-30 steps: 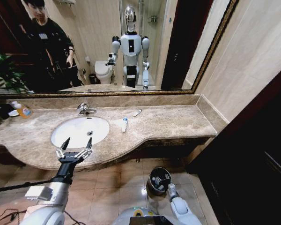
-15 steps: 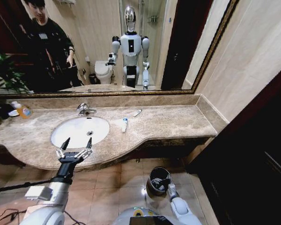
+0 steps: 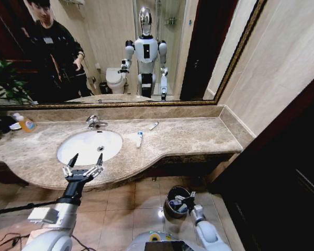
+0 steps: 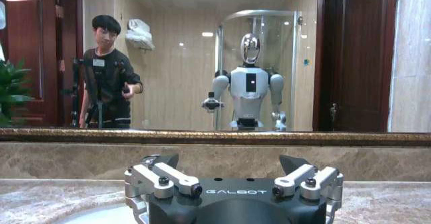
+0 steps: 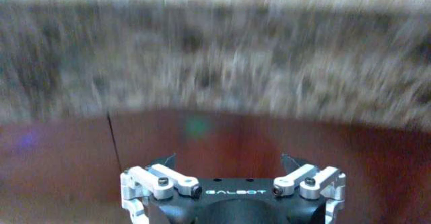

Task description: Pick up the trash from the sink and place it in the trash bin.

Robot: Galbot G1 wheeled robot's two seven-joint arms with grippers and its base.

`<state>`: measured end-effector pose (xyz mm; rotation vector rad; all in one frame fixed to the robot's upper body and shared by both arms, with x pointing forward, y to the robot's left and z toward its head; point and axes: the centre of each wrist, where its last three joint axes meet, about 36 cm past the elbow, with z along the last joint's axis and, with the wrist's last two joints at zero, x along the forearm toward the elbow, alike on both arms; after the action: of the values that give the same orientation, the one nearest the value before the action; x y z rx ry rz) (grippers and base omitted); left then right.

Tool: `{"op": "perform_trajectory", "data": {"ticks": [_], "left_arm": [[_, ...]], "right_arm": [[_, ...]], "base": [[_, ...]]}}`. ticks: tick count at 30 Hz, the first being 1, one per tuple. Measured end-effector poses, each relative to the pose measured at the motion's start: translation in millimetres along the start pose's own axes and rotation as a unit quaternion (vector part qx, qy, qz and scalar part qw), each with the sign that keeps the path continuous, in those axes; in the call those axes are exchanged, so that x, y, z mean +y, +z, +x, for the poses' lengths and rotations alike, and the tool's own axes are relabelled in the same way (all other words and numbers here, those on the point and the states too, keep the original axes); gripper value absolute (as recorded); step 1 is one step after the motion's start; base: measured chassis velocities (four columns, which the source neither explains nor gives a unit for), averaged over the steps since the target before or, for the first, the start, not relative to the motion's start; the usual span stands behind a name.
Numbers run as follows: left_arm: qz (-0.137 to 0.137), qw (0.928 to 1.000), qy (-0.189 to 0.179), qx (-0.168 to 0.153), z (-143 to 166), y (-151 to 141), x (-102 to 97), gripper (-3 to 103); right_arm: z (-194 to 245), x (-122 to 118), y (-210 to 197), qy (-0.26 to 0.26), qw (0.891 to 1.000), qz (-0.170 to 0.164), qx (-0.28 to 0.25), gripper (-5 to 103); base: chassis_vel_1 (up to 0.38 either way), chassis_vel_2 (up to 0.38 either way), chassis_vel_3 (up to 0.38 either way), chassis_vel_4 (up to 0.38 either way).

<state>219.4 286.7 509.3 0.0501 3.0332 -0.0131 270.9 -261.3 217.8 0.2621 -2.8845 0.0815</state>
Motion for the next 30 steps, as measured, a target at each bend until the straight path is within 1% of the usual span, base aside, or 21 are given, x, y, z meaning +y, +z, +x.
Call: {"op": "perform_trajectory", "data": {"ticks": [2,4,5,8,9,12,13,16,17,20,21,25,26,29,30], "left_arm": [[0.000,1.0000,0.000,0.000,0.0,0.1,0.0,100],[0.000,1.0000,0.000,0.000,0.0,0.0,0.0,100],[0.000,1.0000,0.000,0.000,0.0,0.0,0.0,100],[0.000,1.0000,0.000,0.000,0.0,0.0,0.0,100],[0.000,1.0000,0.000,0.000,0.0,0.0,0.0,100],[0.000,1.0000,0.000,0.000,0.0,0.0,0.0,100],[0.000,1.0000,0.000,0.000,0.0,0.0,0.0,100],[0.000,1.0000,0.000,0.000,0.0,0.0,0.0,100],[0.000,1.0000,0.000,0.000,0.0,0.0,0.0,100],[0.000,1.0000,0.000,0.000,0.0,0.0,0.0,100],[0.000,1.0000,0.000,0.000,0.0,0.0,0.0,100],[0.000,1.0000,0.000,0.000,0.0,0.0,0.0,100],[0.000,1.0000,0.000,0.000,0.0,0.0,0.0,100],[0.000,1.0000,0.000,0.000,0.0,0.0,0.0,100],[0.000,1.0000,0.000,0.000,0.0,0.0,0.0,100]], "right_arm": [[18.2,4.7,-35.7,-0.003,0.999,-0.018,-0.033,100],[33.5,15.4,-79.7,-0.018,0.997,-0.036,-0.065,100],[33.5,15.4,-79.7,-0.018,0.997,-0.036,-0.065,100],[33.9,24.2,-128.4,-0.034,0.994,-0.035,-0.103,100],[33.9,24.2,-128.4,-0.034,0.994,-0.035,-0.103,100],[21.1,30.1,-166.5,-0.051,0.991,-0.031,-0.123,100],[21.1,30.1,-166.5,-0.051,0.991,-0.031,-0.123,100],[3.5,34.4,-196.2,-0.084,0.988,-0.028,-0.124,100],[3.5,34.4,-196.2,-0.084,0.988,-0.028,-0.124,100],[-18.9,38.0,-217.8,-0.125,0.985,-0.016,-0.121,100],[-18.9,38.0,-217.8,-0.125,0.985,-0.016,-0.121,100],[-51.2,42.7,-233.4,-0.156,0.980,-0.005,-0.123,100],[-51.2,42.7,-233.4,-0.156,0.980,-0.005,-0.123,100],[-73.5,50.9,-243.9,-0.173,0.977,-0.007,-0.127,100],[-73.5,50.9,-243.9,-0.173,0.977,-0.007,-0.127,100]], "base": [[0.000,0.000,0.000,0.000],[0.000,0.000,0.000,0.000],[0.000,0.000,0.000,0.000],[0.000,0.000,0.000,0.000],[0.000,0.000,0.000,0.000],[0.000,0.000,0.000,0.000],[0.000,0.000,0.000,0.000],[0.000,0.000,0.000,0.000],[0.000,0.000,0.000,0.000],[0.000,0.000,0.000,0.000],[0.000,0.000,0.000,0.000],[0.000,0.000,0.000,0.000],[0.000,0.000,0.000,0.000],[0.000,0.000,0.000,0.000],[0.000,0.000,0.000,0.000]]}}
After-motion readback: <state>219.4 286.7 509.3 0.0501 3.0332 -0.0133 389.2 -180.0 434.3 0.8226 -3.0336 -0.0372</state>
